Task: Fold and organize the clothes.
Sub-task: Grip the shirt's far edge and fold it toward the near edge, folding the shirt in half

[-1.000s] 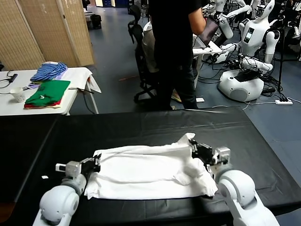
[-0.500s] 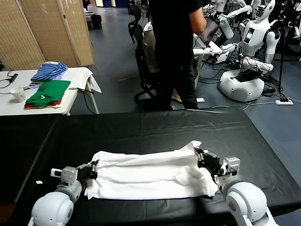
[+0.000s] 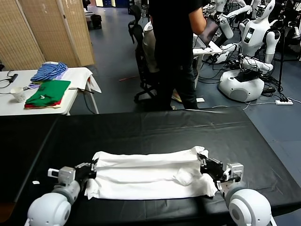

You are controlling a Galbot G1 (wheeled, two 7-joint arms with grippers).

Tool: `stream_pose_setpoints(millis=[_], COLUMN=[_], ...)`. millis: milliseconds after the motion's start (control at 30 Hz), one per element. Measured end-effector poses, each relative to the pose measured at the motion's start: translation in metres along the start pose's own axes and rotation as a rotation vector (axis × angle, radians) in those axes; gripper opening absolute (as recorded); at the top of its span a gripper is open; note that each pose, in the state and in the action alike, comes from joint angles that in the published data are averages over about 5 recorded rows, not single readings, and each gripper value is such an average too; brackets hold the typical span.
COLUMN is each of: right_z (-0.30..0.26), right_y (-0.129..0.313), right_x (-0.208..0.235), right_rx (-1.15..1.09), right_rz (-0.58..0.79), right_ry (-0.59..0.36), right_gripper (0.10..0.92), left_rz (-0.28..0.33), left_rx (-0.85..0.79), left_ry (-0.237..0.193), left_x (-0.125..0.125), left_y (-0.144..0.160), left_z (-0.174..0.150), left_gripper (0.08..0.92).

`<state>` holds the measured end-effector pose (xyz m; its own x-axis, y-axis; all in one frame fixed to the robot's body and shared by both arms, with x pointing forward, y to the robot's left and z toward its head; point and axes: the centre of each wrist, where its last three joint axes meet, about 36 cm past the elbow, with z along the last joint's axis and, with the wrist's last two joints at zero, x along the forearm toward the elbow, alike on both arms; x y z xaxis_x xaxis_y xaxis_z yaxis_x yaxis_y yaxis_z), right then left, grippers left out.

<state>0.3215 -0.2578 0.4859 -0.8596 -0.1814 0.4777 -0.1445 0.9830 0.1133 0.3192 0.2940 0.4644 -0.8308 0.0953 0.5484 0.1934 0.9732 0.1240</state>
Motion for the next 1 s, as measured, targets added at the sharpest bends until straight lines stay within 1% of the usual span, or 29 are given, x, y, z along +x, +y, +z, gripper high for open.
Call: stream_pose_setpoints(millis=[267, 833, 900, 933, 1000], right_z=[0.003, 0.016, 0.017, 0.017, 0.018], right_y=[0.001, -0.006, -0.006, -0.006, -0.006], right_x=[0.002, -0.012, -0.012, -0.012, -0.011], right_rx=[-0.017, -0.017, -0.009, -0.006, 0.001], right_rz=[0.001, 0.037, 0.043, 0.047, 0.053], right_ry=[0.010, 0.056, 0.059, 0.060, 0.062], right_gripper=[0.144, 0.148, 0.187, 0.226, 0.338], left_rz=[0.005, 0.003, -0.001, -0.004, -0.009], left_rx=[-0.038, -0.045, -0.050, -0.054, -0.065], left_ry=[0.028, 0.085, 0.090, 0.093, 0.096], left_x=[0.009, 0.022, 0.023, 0.024, 0.026], left_y=[-0.003, -0.015, -0.016, -0.017, -0.018], left_z=[0.007, 0.025, 0.026, 0.027, 0.028], left_gripper=[0.148, 0.148, 0.148, 0.148, 0.148])
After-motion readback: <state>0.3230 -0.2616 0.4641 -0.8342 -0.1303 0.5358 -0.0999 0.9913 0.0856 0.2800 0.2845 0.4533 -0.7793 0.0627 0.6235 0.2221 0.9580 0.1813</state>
